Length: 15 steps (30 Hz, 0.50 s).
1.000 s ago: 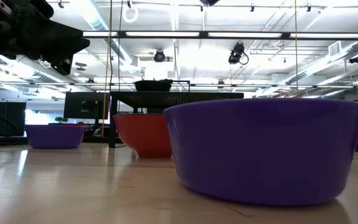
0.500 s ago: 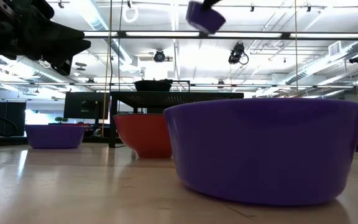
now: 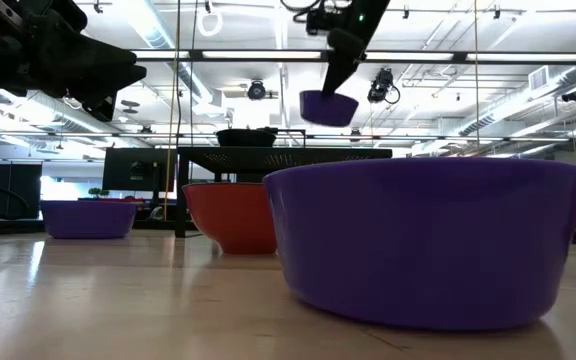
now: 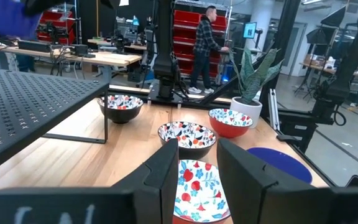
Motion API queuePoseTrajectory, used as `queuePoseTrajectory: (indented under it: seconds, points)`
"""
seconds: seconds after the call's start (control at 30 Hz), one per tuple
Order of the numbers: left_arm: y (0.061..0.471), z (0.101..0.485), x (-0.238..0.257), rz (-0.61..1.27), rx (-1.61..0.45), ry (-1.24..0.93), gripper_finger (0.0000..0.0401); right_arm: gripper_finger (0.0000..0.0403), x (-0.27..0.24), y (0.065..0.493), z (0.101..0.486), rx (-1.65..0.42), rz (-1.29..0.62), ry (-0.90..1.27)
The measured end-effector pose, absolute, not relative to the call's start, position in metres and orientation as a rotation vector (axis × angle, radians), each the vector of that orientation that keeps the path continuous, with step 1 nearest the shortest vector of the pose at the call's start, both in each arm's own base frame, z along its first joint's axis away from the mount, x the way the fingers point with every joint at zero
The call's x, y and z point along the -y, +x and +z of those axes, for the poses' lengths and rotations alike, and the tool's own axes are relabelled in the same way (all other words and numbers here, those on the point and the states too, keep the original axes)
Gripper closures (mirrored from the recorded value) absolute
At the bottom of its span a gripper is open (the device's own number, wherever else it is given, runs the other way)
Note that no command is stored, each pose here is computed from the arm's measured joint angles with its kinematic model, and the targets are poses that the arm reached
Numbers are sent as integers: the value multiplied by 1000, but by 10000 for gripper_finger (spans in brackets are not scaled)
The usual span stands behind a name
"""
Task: Pick & Place Mini bowls
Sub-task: Put the right blue bowl on the shelf
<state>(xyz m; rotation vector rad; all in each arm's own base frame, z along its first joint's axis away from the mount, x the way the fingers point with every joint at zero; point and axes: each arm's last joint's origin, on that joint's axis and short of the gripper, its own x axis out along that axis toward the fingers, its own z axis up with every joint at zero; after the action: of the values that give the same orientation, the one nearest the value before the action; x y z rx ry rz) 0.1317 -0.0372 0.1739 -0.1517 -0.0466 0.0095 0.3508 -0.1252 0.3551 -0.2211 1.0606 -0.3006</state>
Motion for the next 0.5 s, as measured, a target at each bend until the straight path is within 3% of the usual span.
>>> queuePoseTrajectory:
  seconds: [0.5]
  points:
    - [132,172,37,10,32,-147,286,399,130,358,321,-1149,-239,-193]
